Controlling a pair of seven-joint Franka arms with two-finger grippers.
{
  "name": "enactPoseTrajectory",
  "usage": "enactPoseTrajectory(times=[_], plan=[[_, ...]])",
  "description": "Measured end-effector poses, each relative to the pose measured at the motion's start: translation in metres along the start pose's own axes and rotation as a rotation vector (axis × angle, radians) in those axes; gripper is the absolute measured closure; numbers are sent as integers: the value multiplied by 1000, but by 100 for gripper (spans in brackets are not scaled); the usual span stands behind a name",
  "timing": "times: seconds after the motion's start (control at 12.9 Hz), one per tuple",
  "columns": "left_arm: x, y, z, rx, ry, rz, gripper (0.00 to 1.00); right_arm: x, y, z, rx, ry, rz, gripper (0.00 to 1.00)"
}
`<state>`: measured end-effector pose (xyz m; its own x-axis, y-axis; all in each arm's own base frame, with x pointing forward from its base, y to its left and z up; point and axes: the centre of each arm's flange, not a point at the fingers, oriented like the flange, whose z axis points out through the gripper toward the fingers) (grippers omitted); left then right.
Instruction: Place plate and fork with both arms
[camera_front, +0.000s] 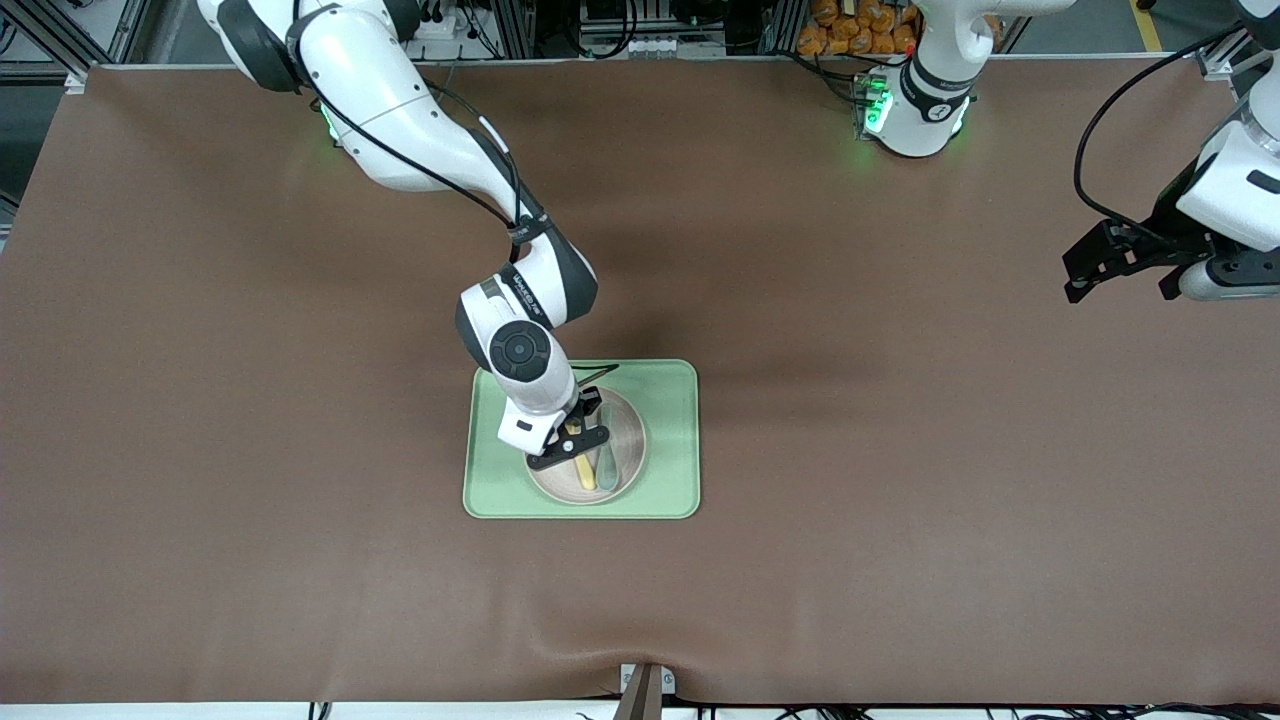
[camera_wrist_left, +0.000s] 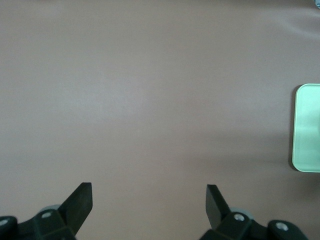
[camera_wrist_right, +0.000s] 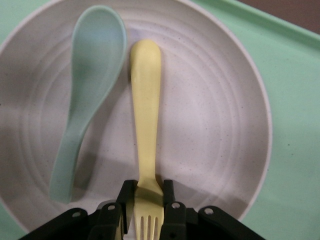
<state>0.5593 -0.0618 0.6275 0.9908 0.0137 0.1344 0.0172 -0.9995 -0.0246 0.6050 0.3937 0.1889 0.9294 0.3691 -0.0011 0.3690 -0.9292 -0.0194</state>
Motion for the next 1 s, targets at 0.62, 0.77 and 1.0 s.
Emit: enactPoseTrajectory(times=[0.62, 0.77, 1.0], plan=[[4, -26, -13, -3, 21, -8, 0, 1, -2, -3, 1, 7, 18, 72], [3, -25, -13, -6, 18, -8, 0, 5, -6, -11, 5, 22, 17, 72], [3, -25, -12, -6, 14, -7, 0, 7, -12, -38, 11, 31, 26, 72]])
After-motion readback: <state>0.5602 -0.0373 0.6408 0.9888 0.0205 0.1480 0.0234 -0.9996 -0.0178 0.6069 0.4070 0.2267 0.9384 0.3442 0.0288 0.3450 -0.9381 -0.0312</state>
